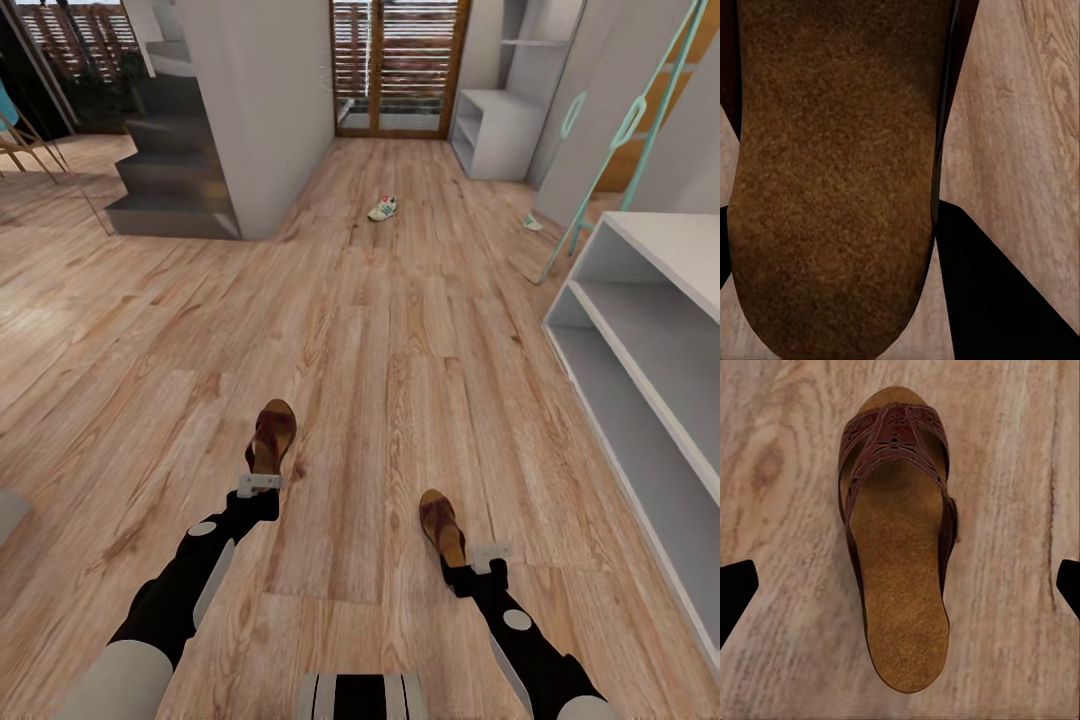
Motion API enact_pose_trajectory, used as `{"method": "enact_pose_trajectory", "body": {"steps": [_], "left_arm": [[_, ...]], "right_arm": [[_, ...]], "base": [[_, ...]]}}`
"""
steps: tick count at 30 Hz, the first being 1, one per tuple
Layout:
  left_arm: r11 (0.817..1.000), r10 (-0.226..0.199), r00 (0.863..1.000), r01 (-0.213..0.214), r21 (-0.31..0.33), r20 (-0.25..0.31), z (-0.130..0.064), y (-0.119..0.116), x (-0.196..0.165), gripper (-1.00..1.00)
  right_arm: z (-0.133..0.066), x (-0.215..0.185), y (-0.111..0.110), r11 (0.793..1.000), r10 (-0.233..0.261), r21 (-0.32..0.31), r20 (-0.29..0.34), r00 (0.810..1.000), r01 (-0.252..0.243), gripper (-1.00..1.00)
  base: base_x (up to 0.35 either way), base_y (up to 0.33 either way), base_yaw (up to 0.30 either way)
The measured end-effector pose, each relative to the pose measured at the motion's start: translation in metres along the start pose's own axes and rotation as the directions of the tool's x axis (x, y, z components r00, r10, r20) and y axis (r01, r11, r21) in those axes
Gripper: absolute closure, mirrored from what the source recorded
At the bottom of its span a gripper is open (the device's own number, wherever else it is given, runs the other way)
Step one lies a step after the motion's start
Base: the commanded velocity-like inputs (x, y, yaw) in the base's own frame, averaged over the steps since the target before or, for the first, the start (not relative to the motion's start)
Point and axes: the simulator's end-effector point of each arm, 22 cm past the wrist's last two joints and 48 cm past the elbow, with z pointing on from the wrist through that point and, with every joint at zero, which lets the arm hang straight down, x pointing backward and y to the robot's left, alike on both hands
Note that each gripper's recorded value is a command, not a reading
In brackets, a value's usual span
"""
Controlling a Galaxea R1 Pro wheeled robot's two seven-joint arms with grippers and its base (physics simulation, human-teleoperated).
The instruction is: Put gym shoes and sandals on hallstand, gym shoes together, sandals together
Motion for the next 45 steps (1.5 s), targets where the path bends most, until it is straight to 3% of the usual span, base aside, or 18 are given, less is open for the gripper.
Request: {"method": "enact_pose_trajectory", "body": {"steps": [30, 45], "left_arm": [[1.0, -0.028, 0.987, 0.027, -0.006, -0.157, 0.037, 0.009, 0.097, 1.0], [1.0, -0.019, 0.994, 0.019, 0.0, -0.11, 0.037, 0.006, 0.074, 1.0]], "right_arm": [[0.018, 0.096, 0.011, 1.0, 0.007, -0.019, -0.164, 0.986, -0.011, -1.0], [0.018, 0.102, 0.009, 1.0, 0.004, -0.017, -0.172, 0.985, -0.007, -1.0]], "base": [[0.0, 0.0, 0.0], [0.0, 0.0, -0.004]]}}
